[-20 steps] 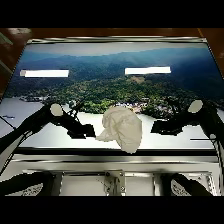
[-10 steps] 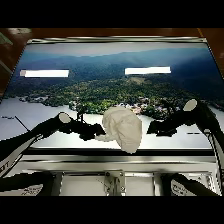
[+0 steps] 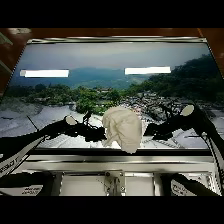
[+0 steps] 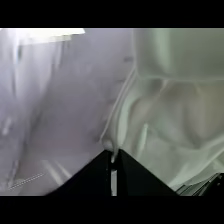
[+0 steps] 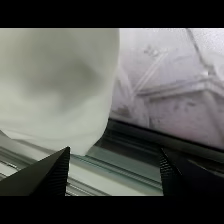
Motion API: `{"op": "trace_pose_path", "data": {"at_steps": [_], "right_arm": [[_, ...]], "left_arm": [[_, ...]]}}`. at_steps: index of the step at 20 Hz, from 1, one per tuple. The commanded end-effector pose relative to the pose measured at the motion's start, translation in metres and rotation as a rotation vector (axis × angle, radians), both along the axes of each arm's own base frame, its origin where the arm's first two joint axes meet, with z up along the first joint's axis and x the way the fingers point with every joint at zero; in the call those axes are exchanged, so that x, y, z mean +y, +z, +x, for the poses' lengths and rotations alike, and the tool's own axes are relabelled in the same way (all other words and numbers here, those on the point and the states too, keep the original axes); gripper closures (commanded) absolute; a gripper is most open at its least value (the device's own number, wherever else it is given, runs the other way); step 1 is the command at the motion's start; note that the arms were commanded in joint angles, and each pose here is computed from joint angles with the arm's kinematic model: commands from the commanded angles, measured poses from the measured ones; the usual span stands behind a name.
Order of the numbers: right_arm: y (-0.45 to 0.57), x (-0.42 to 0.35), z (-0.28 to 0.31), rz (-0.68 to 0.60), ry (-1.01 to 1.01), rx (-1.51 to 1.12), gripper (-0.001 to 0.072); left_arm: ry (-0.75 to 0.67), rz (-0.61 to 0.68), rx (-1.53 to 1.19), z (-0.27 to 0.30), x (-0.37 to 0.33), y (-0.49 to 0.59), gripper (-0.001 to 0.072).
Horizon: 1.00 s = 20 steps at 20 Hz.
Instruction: Fold the shirts.
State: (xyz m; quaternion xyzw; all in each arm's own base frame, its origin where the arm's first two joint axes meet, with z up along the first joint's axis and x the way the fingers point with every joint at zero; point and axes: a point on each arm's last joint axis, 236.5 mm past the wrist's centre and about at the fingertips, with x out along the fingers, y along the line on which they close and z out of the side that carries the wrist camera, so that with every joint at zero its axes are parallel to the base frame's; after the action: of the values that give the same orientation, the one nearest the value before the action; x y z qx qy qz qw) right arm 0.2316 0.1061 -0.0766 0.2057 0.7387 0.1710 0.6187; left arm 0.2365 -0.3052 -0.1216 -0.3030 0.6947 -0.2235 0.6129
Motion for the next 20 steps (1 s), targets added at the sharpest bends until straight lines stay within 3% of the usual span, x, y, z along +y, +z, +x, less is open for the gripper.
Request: {"op": "trace_pose_path", "data": {"at_steps": [1,9,17,18,20], "right_arm": [[-0.011,0.013,-0.006,0.054,-0.058,0.011,0.0040],[-0.016,0.024,-0.014,0.093,-0.087,0.033,0.0041],[-0.044,0.058,-0.033,0.043,0.045,0.068,0.0045],[-0.046,0.060,-0.027,0.037,0.026,0.046,0.0150],[-0.047,0.065,-0.013,0.039,-0.022,0.006,0.0479]], "left_arm": [[-0.022,-0.019,-0.001,-0.003,-0.003,0.003,0.0669],[-0.030,-0.025,-0.041,0.003,0.002,0.013,0.0671],[-0.016,-0.049,-0.093,0.017,0.012,0.034,0.0671],[-0.016,-0.050,-0.095,0.017,0.012,0.035,0.0671],[-0.024,-0.051,-0.116,0.019,0.012,0.037,0.0671]]}}
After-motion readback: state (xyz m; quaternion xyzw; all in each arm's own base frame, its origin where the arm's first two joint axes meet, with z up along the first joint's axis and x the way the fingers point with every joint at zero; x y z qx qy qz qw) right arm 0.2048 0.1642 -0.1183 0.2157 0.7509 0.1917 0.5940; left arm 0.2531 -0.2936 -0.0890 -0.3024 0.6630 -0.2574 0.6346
